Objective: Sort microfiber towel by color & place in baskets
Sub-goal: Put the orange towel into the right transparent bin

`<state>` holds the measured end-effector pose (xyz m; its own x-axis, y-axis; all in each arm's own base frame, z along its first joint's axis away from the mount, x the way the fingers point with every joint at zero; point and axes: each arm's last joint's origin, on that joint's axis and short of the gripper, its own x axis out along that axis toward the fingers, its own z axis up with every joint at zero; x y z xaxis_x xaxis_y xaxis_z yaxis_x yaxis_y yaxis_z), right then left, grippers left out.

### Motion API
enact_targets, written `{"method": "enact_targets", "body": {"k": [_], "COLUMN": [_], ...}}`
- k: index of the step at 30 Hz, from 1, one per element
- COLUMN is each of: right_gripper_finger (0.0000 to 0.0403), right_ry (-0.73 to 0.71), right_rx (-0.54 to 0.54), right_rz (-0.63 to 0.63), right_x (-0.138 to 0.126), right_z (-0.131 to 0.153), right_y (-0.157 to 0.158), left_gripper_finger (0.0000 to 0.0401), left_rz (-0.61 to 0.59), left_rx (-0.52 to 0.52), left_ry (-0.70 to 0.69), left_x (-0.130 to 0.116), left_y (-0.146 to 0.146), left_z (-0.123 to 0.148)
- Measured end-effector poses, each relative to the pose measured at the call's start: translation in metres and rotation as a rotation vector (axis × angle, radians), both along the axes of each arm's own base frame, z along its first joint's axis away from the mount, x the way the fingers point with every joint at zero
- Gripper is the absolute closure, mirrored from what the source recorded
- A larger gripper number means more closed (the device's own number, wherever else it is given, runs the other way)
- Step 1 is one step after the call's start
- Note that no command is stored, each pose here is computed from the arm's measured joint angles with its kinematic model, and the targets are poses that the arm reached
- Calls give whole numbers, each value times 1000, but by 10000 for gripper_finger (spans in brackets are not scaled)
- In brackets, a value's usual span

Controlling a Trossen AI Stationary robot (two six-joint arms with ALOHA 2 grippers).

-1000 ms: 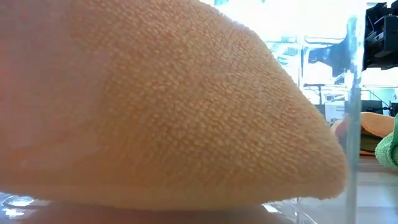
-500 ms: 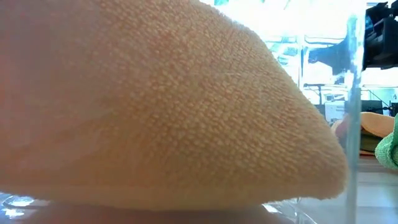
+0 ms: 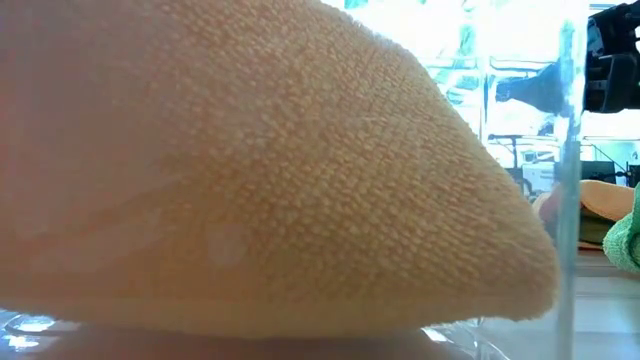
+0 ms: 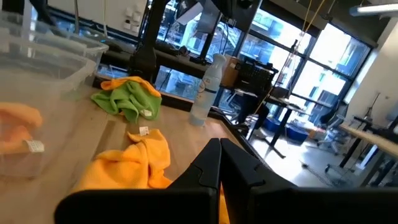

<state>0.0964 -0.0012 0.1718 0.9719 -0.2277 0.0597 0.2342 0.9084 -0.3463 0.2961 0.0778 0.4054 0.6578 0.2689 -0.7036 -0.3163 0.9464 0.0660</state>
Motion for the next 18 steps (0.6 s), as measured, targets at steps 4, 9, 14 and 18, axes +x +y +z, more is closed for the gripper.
{"method": "enact_targets", "body": {"k": [4,9,14,18], "right_gripper_finger": [402,402,402,402], "right_ry": [-27,-59,-104,-149], "right_rx": [92,227,388,494], "right_rz": [-27,-13,5,13], "right_x": [0,0,0,-1], "right_z": [0,0,1,4], "right_y": [-1,-1,-1,-1], "left_gripper_finger": [401,401,401,401], "left_rz": [23,29,-16,-119], "left_rx": [-24,-28,-23,7], "left_ry": [-50,-72,-117,-235], "left_x": [-10,-31,-52,-69], "left_y": [1,-4,-11,-18], "left_z": [-9,-16,-26,-32]}}
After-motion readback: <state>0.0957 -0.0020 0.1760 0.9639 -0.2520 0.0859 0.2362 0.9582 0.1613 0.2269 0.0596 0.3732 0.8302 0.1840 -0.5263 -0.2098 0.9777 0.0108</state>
